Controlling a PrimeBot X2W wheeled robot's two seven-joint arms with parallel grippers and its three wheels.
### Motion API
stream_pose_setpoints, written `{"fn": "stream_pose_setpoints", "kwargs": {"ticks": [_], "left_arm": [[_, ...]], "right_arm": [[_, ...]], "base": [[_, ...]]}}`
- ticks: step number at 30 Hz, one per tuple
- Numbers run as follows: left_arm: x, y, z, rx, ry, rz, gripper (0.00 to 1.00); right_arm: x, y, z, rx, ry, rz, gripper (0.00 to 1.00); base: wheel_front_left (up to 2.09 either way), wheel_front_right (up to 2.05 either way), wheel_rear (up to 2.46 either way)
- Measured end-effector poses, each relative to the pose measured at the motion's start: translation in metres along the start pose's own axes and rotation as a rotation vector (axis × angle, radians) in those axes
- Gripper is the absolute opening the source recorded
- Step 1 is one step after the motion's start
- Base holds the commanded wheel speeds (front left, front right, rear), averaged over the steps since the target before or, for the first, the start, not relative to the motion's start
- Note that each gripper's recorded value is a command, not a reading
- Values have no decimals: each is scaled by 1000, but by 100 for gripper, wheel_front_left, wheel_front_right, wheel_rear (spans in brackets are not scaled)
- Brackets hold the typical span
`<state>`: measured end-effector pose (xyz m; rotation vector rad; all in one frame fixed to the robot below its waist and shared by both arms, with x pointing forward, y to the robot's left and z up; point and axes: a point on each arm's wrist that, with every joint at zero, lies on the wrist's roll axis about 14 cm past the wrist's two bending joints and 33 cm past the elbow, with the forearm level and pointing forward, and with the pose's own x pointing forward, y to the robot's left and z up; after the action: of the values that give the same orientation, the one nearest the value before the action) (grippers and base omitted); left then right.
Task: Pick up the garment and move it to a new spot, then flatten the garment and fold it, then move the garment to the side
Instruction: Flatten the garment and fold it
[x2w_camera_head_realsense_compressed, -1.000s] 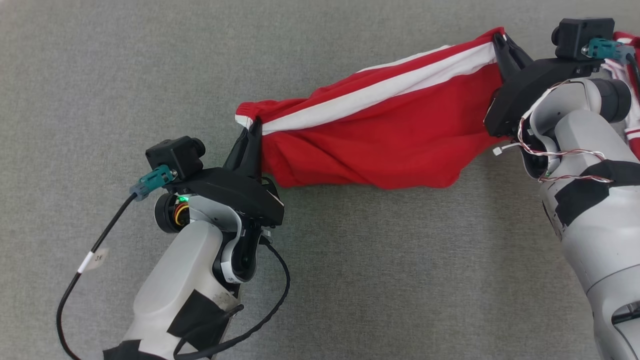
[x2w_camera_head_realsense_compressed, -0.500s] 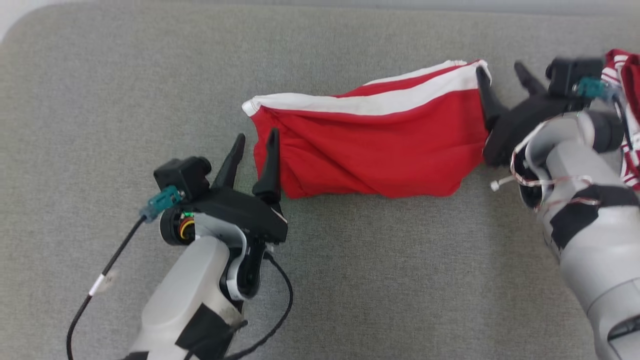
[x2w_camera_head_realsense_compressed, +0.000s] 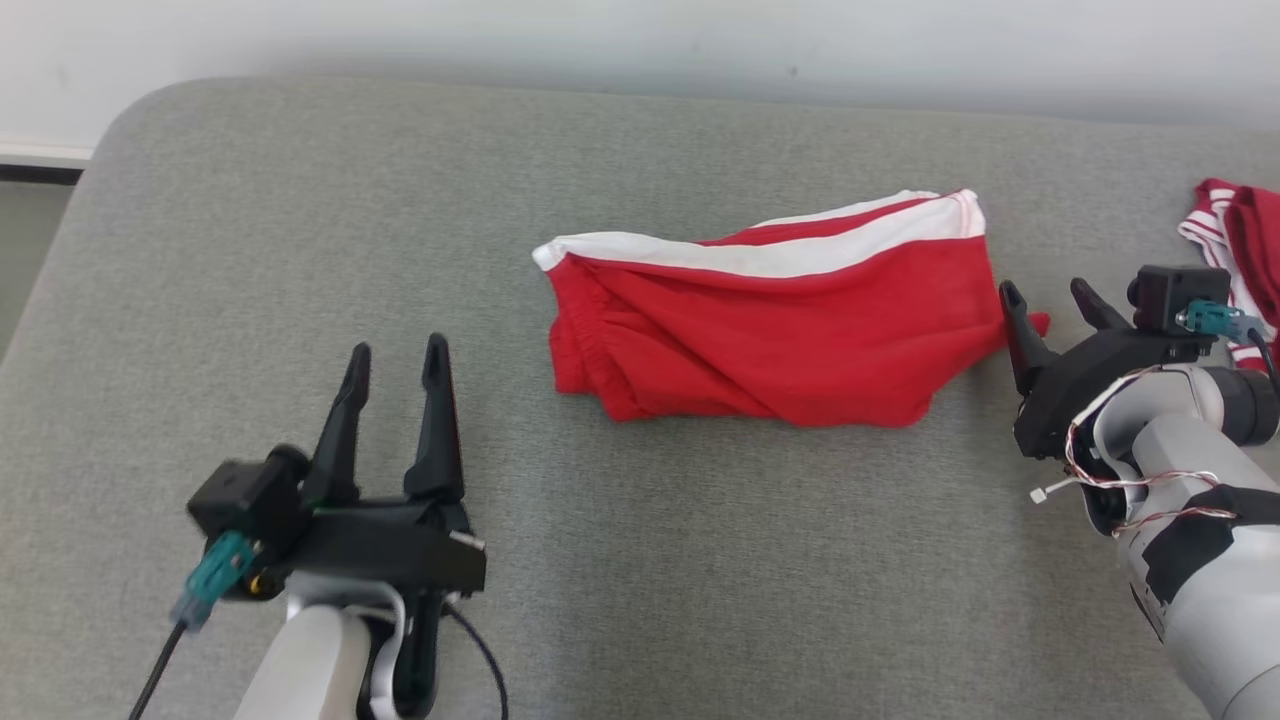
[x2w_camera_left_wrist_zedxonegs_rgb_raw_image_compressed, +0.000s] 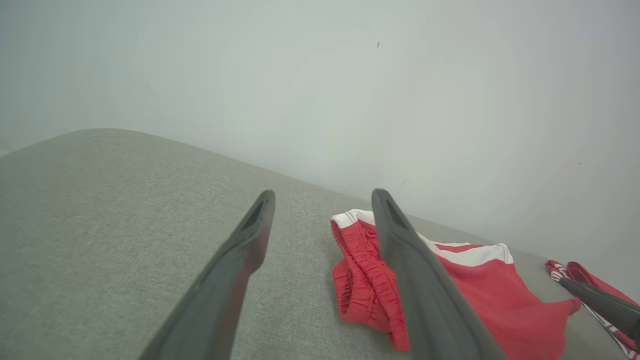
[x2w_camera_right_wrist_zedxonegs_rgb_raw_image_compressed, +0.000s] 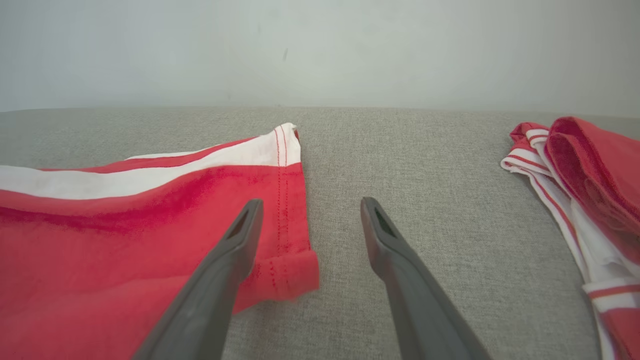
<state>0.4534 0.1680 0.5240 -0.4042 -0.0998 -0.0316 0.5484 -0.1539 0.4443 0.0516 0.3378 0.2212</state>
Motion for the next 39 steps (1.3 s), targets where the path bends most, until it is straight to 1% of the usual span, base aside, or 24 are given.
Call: {"fn": "stream_pose_setpoints", "kwargs": {"ticks": [4,9,13,18,19,20,21,27,32,36,39], "left_arm": [[-18,16,9,45,-29,31,100],[-35,31,5,134,-15,61,100],[-41,42,2,181,-7,96,100],[-48,51,-5,216,19,116,100],[-49,52,-4,216,18,121,100],[-50,53,-4,218,17,122,100],[-50,54,-4,220,17,125,100],[-54,51,-7,217,29,112,100],[-60,46,-9,217,39,95,100],[-71,40,-13,220,55,77,100],[-80,34,-14,215,58,58,100]], "right_arm": [[3,5,-8,6,21,11,100],[11,6,-19,9,58,13,100],[21,8,-24,6,87,17,100],[27,13,-45,10,172,21,100],[29,15,-47,13,184,24,87],[29,17,-48,12,191,29,30],[30,19,-47,11,191,32,0],[24,23,-44,30,189,38,0],[10,23,-37,53,136,38,0],[-11,22,-41,58,110,45,0],[-35,10,-43,78,85,28,0]], "base": [[0,0,0],[0,0,0],[0,0,0],[0,0,0],[0,0,0],[0,0,0],[0,0,0],[0,0,0],[0,0,0],[0,0,0],[0,0,0]]}}
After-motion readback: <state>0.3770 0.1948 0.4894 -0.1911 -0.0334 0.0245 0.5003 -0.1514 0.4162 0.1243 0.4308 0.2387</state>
